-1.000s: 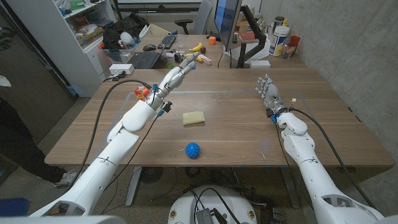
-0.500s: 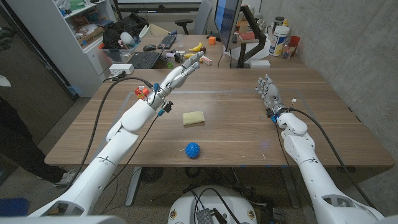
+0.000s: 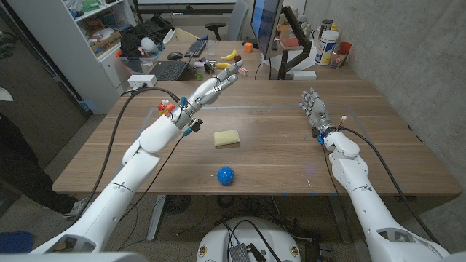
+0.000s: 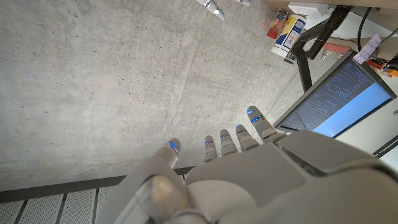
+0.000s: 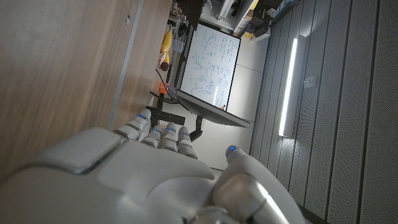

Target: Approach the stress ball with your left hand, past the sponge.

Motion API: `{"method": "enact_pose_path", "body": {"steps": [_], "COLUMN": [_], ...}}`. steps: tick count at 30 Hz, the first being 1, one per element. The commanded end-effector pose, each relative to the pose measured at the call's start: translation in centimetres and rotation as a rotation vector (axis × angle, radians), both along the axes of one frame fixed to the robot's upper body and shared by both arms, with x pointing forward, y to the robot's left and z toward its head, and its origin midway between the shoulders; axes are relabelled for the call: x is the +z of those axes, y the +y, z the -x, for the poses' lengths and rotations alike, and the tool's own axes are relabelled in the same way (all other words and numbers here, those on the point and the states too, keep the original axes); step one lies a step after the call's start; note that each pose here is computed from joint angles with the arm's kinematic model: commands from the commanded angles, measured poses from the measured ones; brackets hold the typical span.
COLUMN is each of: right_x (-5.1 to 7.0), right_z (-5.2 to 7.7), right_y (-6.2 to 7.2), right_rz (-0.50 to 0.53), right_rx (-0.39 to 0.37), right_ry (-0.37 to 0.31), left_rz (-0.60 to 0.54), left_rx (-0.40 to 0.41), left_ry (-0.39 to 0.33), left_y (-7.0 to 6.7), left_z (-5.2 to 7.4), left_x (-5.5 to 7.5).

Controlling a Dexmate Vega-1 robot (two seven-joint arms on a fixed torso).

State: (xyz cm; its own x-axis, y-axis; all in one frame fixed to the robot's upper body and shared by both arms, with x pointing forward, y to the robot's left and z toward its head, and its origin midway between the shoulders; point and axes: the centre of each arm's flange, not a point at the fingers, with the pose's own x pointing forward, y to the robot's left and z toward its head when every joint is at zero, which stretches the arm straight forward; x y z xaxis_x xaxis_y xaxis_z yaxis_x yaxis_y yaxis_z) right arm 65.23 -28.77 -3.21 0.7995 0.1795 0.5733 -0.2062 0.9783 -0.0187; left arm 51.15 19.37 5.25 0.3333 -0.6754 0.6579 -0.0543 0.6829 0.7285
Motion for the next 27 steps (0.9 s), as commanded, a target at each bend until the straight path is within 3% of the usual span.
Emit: {"method": "enact_pose_path", "body": {"steps": [1, 27], "right_x": [0.1, 0.0], "right_z": [0.0, -0.3], "right_y": [0.2, 0.5], "right_rz": [0.002, 0.005], "right_rx": [-0.002, -0.001], "right_ry": [-0.001, 0.0], "left_rz": [-0.062, -0.175], "left_rx": [-0.019, -0.058], "left_ry": [-0.036, -0.092], "left_y": [-0.3, -0.7], "left_z": [0.9, 2.3], "left_x": [0.3, 0.5]}}
